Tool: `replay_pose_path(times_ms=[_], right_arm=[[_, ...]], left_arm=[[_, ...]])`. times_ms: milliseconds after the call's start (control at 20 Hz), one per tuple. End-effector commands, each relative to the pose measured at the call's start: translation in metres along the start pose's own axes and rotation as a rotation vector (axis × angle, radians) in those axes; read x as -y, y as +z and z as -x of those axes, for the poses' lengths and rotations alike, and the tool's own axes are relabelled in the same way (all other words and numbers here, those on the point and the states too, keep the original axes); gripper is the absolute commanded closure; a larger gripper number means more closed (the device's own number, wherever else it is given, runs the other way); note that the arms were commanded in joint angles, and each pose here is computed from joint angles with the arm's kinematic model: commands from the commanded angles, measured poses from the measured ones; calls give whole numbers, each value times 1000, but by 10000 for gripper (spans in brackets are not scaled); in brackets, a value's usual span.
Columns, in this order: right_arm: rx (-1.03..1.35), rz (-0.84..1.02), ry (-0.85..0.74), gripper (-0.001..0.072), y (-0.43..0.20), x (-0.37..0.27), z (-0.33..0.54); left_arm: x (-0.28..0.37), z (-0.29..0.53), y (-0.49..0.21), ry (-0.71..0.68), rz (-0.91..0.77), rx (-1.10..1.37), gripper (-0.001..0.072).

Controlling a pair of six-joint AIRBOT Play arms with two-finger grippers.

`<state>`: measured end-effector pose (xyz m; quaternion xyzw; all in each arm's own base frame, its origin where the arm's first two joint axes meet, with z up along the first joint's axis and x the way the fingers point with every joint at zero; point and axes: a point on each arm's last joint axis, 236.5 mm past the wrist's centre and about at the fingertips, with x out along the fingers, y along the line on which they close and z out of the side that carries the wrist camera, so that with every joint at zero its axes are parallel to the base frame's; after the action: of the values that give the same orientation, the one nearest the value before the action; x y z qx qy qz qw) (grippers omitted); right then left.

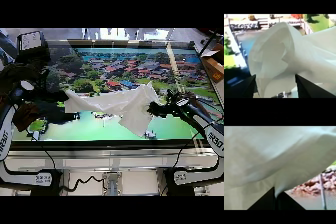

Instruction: Fold the shirts.

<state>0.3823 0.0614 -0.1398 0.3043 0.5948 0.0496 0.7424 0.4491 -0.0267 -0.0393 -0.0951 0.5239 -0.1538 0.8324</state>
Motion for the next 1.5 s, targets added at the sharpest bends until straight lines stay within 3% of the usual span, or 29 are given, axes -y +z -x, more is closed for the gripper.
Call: replay_pose_path(times_ms=[0, 150, 250, 500, 850, 950, 1050, 1300, 1450], right_arm=[[3, 35, -33, 678, 1, 8, 0], [7, 35, -34, 678, 2, 8, 0], [-1, 35, -32, 678, 0, 7, 0], [0, 58, -33, 678, 0, 7, 0], [0, 62, -32, 677, 0, 7, 0], [1, 62, -32, 677, 0, 7, 0], [1, 61, -32, 678, 0, 7, 0], [10, 88, 11, 678, 2, -3, 0], [46, 152, 90, 679, 13, -29, 10]], left_arm=[[9, -17, -18, -77, -31, -72, 126], [9, -22, -65, -106, -39, -264, 125], [-7, -23, -75, -40, -12, -308, 56], [-23, -18, -86, -30, 73, -331, 59], [4, -54, -98, -201, 245, -328, 87], [7, -60, -98, -224, 261, -324, 240], [6, -60, -99, -229, 225, -324, 670], [12, -60, -93, -255, 231, -300, 687], [47, -44, -45, -405, 251, -132, 689]])
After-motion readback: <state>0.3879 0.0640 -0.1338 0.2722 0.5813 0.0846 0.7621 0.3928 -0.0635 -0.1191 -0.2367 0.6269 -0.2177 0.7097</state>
